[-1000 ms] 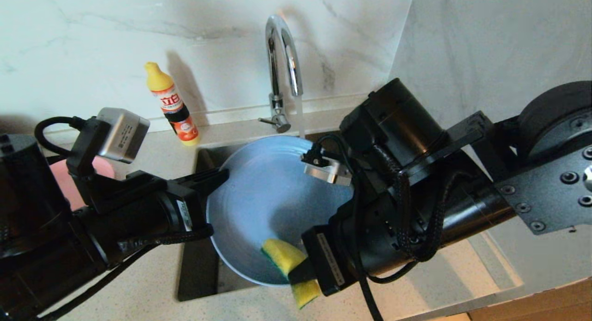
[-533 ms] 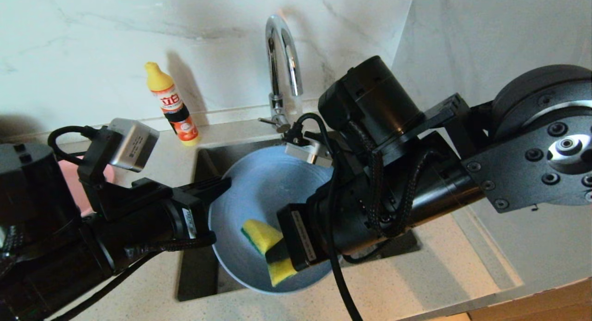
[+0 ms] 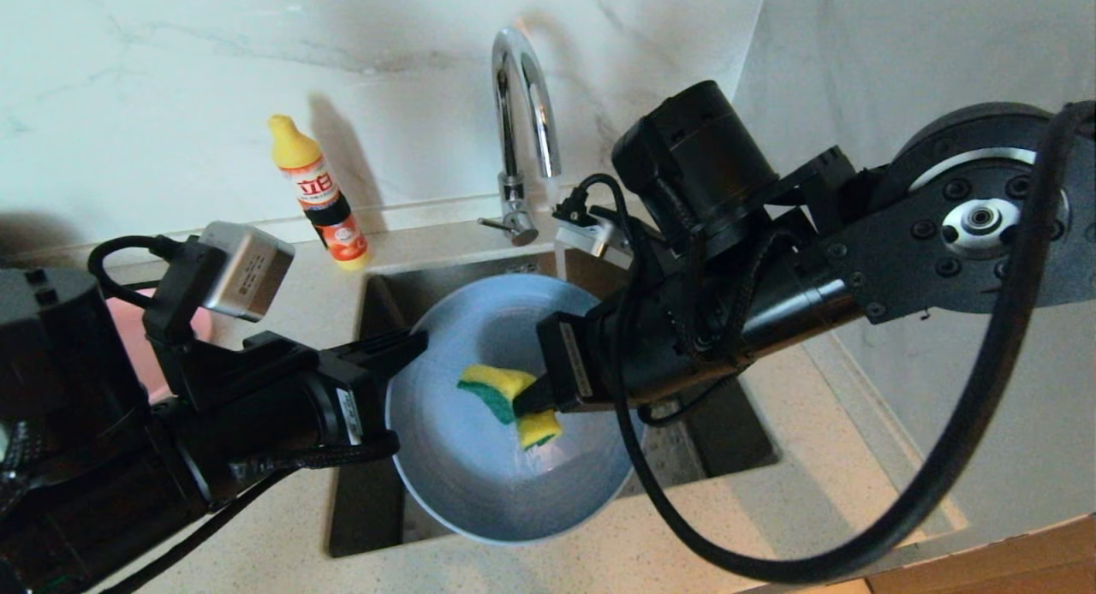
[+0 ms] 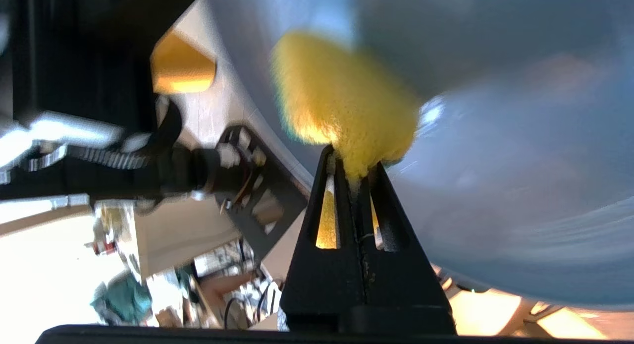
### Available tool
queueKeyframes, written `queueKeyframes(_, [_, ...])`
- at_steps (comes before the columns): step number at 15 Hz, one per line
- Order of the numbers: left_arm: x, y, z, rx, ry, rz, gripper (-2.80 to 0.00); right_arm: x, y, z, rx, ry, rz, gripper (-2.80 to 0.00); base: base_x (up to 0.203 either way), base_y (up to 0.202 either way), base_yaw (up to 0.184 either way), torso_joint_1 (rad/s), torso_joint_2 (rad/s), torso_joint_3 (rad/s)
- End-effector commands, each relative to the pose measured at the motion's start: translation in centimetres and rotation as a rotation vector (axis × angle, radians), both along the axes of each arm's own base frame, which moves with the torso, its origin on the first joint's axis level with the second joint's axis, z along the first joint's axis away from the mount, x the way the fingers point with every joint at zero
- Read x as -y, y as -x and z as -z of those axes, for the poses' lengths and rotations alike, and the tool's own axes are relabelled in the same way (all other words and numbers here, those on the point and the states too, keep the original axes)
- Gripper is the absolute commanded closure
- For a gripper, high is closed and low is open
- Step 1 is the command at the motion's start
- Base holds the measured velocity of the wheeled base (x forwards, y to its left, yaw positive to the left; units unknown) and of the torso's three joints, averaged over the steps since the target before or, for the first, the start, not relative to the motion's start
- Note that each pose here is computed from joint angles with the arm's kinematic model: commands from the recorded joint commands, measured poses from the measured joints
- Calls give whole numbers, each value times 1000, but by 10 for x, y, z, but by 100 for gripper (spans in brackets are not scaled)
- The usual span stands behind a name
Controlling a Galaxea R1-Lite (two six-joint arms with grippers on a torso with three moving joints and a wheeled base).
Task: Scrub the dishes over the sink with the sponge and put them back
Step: Wipe the plate
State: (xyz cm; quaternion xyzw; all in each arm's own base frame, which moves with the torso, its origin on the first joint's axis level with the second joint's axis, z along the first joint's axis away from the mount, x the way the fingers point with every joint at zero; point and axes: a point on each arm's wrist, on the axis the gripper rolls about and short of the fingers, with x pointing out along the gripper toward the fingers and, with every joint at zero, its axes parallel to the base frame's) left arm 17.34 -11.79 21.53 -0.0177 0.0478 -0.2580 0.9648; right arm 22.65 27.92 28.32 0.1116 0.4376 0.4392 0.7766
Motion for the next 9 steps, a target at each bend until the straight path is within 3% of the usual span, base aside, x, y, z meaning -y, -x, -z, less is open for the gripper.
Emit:
queueKeyframes(1, [0,1,-1,5,6,-1,0,10,-13,-3,4,-11,43,0,0,0,0,0,0,0])
queueKeyframes(9, [-1,1,-1,7,7,-2,0,40,-11,-29,46,-55,98,0,0,0,0,0,0,0])
